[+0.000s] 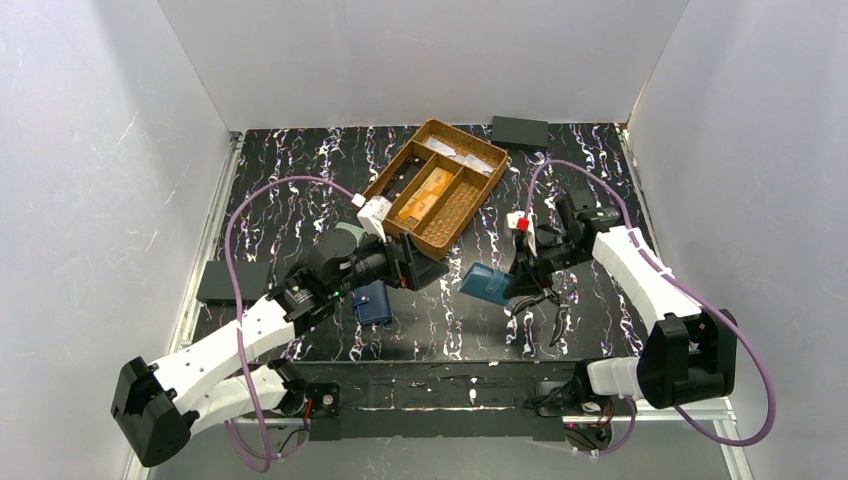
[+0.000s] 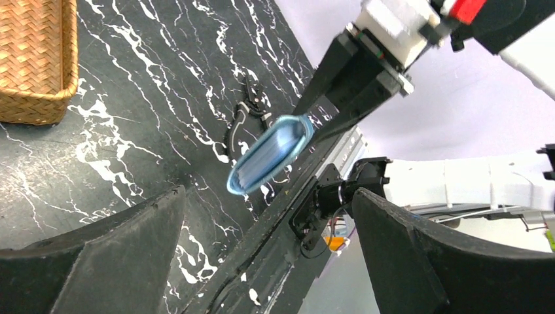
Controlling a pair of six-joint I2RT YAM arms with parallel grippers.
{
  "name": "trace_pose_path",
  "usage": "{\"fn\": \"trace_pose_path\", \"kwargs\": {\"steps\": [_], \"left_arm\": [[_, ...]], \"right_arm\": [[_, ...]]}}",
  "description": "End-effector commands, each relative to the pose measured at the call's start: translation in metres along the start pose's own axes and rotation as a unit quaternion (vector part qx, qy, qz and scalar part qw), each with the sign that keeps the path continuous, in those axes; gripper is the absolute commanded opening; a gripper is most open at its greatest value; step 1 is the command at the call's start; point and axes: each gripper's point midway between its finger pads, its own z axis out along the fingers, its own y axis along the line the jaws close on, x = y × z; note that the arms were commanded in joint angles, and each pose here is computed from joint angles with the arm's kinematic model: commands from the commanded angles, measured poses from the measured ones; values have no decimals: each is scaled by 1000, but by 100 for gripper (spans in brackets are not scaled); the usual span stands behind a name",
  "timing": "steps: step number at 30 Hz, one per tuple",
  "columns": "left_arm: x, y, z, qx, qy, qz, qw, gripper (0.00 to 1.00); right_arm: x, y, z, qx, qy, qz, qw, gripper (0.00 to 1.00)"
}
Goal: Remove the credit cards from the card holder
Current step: Open the card holder at the center of the board.
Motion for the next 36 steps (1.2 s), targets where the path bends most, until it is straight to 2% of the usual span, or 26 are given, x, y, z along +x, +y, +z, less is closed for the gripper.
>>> {"fn": "trace_pose_path", "kwargs": {"steps": [1,7,18,36], "left_arm": [[-11,-16,-9,48,-44,-17,998,98],[-20,-23,-11,96,-105,-64,988,98],[-45,-36,-1,123,-143,-93,978,98],[-67,-66,33,164,-141,-127,968,98]], "right_arm": [[-44,5,-9,-19,-50,69,996,1],[-69,0,-15,-26,-83,136,987,1],[-113,-10,-33,-79,-196,239,948,1],[-130,-6,-47,-115,-214,270,932,1]]}}
